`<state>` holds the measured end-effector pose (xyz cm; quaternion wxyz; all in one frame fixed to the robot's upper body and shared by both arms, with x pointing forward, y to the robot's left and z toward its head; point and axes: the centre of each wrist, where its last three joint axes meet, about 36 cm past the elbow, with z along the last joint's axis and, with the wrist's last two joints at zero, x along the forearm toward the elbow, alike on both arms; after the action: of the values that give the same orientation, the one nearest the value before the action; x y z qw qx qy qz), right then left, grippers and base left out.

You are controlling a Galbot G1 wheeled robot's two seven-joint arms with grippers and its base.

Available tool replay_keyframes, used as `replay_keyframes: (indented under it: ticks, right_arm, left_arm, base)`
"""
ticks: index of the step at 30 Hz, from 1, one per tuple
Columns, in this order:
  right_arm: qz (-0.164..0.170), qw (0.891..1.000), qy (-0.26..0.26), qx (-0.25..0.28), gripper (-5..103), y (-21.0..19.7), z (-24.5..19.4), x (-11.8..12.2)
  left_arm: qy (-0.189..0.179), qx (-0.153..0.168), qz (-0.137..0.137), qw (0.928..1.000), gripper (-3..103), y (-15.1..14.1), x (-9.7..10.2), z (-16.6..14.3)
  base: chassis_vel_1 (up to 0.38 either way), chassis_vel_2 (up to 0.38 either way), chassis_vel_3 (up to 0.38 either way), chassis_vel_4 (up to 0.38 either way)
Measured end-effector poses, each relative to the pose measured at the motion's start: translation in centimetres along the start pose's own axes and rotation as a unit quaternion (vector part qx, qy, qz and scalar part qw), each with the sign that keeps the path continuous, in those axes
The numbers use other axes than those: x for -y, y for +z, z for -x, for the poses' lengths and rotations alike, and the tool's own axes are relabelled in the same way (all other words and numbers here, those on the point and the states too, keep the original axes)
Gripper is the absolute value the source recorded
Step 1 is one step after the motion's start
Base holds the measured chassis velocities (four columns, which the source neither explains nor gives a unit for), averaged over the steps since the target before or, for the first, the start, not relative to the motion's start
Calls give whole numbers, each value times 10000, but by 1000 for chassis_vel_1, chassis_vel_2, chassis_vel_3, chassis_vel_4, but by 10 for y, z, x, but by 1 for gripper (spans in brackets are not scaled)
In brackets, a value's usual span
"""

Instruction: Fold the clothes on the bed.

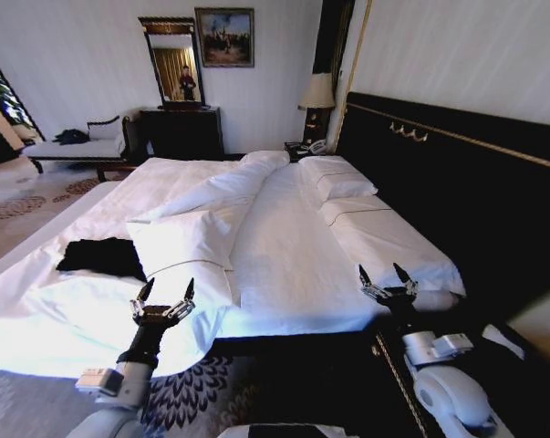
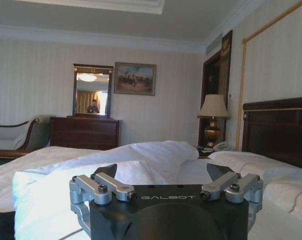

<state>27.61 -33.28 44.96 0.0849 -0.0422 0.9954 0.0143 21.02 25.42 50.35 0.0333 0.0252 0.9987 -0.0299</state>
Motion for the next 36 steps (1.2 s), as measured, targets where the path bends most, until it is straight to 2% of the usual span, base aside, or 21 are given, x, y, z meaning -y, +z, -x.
replay_keyframes:
  ticks: [13, 28, 36]
  right_arm:
    - [-61, 9999, 54, 86, 100, 0, -3, 1]
    - [-89, 9999, 129, -23, 100, 6, -5, 0]
    - [-230, 9996, 137, 22, 100, 2, -5, 6]
  left_arm:
    - [-73, -68, 86, 9999, 100, 7, -1, 1]
    - [-124, -86, 61, 9999, 100, 13, 0, 2]
    - [-115, -84, 29, 9999, 100, 15, 2, 1]
  base:
    - [-21, 31, 27, -23]
    - [0, 0, 0, 0]
    - [42, 49, -49, -59]
